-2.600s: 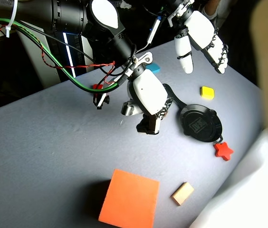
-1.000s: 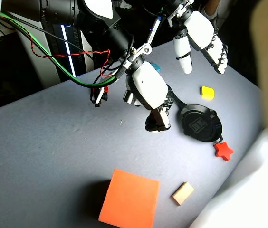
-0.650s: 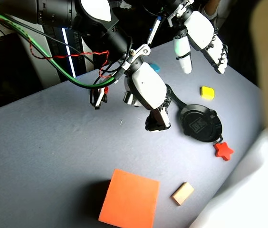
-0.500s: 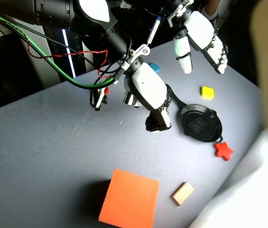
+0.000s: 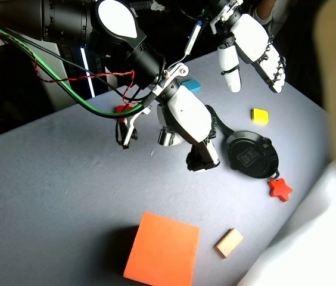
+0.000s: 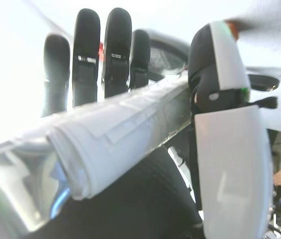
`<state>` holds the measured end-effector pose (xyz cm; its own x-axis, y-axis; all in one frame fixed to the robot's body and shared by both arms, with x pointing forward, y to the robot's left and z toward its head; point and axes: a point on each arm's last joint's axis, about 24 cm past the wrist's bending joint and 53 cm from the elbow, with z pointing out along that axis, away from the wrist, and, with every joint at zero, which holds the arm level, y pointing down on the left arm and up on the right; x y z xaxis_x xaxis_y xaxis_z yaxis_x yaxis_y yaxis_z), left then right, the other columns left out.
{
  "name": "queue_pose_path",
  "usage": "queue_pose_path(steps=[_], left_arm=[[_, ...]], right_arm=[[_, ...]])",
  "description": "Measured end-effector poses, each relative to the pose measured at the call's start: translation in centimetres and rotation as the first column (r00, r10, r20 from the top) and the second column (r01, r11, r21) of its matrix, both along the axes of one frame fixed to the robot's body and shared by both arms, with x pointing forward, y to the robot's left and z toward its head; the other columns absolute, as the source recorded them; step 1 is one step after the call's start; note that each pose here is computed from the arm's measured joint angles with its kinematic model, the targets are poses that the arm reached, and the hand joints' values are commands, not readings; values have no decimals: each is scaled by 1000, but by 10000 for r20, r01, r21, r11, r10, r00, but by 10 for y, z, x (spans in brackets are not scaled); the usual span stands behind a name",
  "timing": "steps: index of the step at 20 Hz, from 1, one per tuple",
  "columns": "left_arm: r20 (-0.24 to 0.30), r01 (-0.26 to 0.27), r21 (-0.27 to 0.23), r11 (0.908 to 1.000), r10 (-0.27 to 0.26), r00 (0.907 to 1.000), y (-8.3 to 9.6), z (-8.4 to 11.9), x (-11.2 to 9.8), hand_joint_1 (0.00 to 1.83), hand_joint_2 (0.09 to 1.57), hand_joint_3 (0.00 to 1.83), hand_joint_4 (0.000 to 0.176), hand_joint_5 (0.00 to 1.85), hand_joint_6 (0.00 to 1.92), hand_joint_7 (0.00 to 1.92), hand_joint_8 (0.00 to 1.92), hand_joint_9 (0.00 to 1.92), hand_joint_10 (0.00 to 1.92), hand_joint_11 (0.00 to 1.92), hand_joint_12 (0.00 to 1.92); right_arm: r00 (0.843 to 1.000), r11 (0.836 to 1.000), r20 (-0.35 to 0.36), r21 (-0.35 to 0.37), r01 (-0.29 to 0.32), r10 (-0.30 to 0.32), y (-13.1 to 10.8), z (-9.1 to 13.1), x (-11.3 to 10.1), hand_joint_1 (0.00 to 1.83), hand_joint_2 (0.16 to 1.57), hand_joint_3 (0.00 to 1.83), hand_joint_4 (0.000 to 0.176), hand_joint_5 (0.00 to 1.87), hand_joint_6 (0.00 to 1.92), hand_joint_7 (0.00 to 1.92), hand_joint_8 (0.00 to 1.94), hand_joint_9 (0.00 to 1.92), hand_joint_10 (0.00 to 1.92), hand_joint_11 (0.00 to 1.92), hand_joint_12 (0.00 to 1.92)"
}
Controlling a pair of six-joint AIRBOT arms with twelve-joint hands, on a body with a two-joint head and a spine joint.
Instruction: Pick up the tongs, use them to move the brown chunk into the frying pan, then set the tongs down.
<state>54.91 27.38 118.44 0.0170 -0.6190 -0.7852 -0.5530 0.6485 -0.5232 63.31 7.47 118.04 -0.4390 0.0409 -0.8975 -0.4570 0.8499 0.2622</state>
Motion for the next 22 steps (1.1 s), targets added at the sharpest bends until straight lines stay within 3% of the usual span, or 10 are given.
queue_pose_path(steps=[9,15,22], left_arm=[[-5,0,1,10000,0,10000,0,0,0,85,1290,0,21,0,0,0,0,0,0,0,169],[-2,8,-1,10000,-8,10000,0,0,0,71,1287,0,21,0,0,0,0,0,0,0,208],[-2,8,-1,10000,-8,10000,0,0,0,64,1293,0,21,0,0,0,0,0,0,0,165]], right_arm=[[9989,9999,-467,-110,43,-48,-7,-11,4,901,1210,1,0,771,272,1007,19,736,580,309,1493],[9992,10000,-396,0,-63,63,-6,-9,9,900,1210,0,0,772,269,1010,17,735,590,306,1506],[9974,9995,-672,-149,261,-271,-12,-29,21,906,1205,0,0,772,269,1008,14,736,593,314,1502]])
